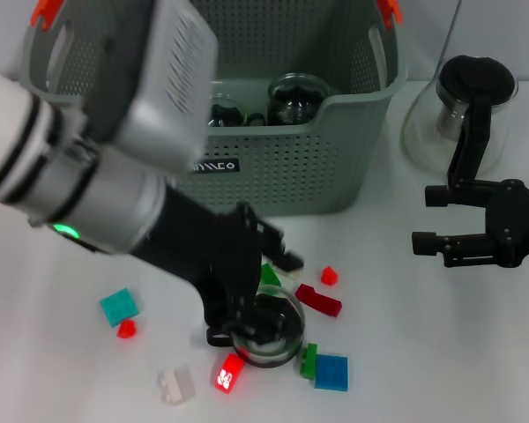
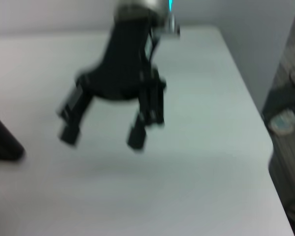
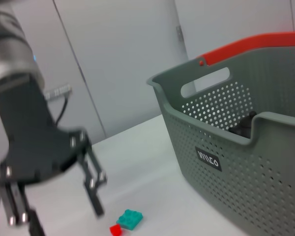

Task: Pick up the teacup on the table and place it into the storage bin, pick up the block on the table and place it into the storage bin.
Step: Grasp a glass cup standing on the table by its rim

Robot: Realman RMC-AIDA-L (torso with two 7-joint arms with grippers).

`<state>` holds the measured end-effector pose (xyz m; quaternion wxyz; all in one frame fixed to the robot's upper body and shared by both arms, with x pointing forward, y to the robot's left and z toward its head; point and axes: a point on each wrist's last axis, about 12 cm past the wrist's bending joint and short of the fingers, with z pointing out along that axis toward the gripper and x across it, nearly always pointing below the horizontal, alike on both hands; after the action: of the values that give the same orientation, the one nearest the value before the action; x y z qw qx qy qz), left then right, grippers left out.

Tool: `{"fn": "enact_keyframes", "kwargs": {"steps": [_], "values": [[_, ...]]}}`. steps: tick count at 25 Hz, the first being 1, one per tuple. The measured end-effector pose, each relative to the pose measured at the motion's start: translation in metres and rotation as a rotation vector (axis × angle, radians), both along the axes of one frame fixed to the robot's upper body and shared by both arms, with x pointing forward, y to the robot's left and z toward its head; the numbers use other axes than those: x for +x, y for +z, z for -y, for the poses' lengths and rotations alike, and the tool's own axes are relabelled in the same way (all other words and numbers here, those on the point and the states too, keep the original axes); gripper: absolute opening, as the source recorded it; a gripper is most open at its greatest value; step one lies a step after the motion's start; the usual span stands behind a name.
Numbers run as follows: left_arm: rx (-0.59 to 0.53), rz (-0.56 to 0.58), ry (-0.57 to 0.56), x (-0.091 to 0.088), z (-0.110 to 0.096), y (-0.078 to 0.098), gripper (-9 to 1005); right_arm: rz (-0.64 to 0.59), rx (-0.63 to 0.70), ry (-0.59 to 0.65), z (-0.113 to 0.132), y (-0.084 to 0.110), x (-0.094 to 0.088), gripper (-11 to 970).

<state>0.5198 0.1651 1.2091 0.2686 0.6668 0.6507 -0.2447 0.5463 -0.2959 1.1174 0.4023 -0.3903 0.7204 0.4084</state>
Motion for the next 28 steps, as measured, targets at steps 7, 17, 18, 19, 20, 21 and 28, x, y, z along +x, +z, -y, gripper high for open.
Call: {"fn": "enact_keyframes", "kwargs": {"steps": [7,17,18,19,20,21,28], "values": [[0.225,-0.083,0.041,0.002,0.027,-0.041,649,-0.012,-0.001,-0.019,0.001,-0.004,0.000,925],[0.345,-0.024,0.034,0.000,0.051,-0.062,648,-0.019,-0.001,-0.035,0.003,-0.009,-0.001,924],[0.353,-0.015,0.035,0.000,0.053,-0.064,647,-0.019,-0.001,-0.038,0.003,-0.009,-0.002,924],[0.370,-0.002,0.037,0.000,0.055,-0.068,647,-0.019,-0.002,-0.039,0.003,-0.010,-0.002,924],[0.391,0.007,0.042,0.000,0.057,-0.074,647,-0.020,-0.002,-0.040,0.003,-0.010,-0.002,924],[0.395,0.010,0.044,0.001,0.057,-0.075,647,-0.020,-0.002,-0.041,0.004,-0.010,-0.002,924],[0.429,0.037,0.037,-0.001,0.066,-0.087,646,-0.021,-0.004,-0.046,0.004,-0.011,-0.002,924]]}}
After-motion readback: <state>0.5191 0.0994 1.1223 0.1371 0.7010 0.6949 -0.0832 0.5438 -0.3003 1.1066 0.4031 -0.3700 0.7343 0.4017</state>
